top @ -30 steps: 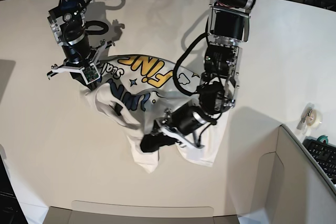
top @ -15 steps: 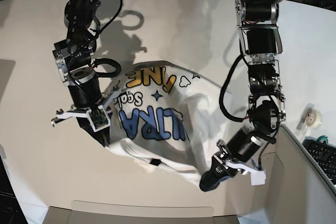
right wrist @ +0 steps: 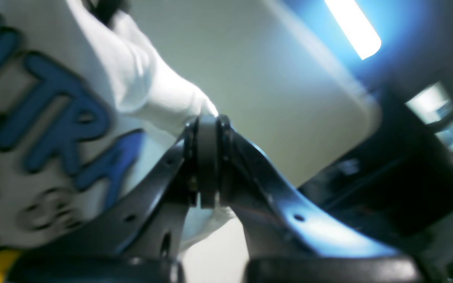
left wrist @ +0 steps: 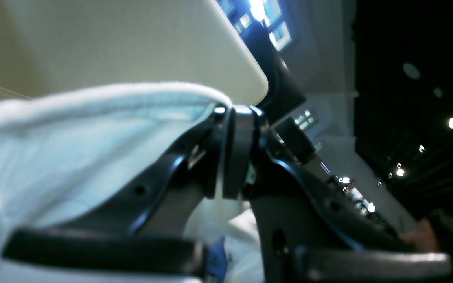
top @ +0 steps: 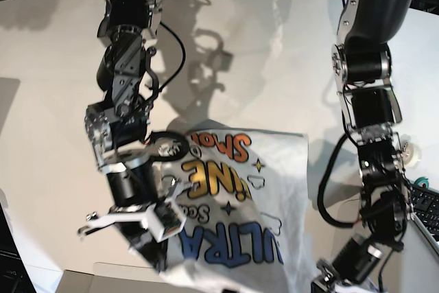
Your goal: Layout the t-shirt on the table in an organized manner, then fold the t-shirt properly
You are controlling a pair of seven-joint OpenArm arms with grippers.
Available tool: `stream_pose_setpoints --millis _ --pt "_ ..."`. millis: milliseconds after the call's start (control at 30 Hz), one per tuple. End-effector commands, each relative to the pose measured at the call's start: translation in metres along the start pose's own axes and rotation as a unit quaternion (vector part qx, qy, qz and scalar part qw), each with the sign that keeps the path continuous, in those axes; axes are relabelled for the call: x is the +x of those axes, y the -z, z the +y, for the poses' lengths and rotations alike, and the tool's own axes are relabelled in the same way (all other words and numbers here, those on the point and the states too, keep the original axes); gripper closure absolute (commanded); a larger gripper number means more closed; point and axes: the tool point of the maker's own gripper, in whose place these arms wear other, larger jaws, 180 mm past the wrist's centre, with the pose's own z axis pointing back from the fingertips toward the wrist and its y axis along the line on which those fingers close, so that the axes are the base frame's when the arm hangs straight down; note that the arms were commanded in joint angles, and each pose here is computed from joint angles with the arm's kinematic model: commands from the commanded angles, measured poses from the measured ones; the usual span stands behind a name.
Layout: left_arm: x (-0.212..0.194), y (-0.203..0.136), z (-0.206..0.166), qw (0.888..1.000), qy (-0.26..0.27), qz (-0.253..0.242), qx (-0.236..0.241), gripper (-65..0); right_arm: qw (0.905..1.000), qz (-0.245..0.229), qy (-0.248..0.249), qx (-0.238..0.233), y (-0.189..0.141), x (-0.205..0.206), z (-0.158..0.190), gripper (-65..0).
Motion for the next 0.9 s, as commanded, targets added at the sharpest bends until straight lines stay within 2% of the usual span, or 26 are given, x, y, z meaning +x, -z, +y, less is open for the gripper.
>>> stream_pose_setpoints --millis 0,300,467,667,867 --pt "0.03 0.007 -0.028 0.999 0.015 -0.028 -0.035 -0.2 0.9989 -0.038 -0.008 -0.024 0.005 0.025 -0.02 0.0" --pt "0.102 0.022 -0.071 0.994 0.053 -0.071 -0.063 -0.2 0.9905 -0.094 -0.042 -0.092 0.018 0.079 -0.072 0.0" --pt "0.144 0.018 -0.086 0.989 0.071 -0.109 -0.067 -0.2 0.9781 -0.136 -0.036 -0.153 0.018 0.115 -0.111 0.0" --pt "0.186 0.017 -0.115 0.984 0.087 -0.136 -0.081 -0.2 0.9671 -0.179 -0.033 -0.178 0.022 0.157 -0.134 0.0" --pt "0.189 0.018 -0.084 0.988 0.066 -0.13 -0.047 -0.2 0.9613 -0.2 -0.04 -0.186 0.034 0.185 -0.151 0.0"
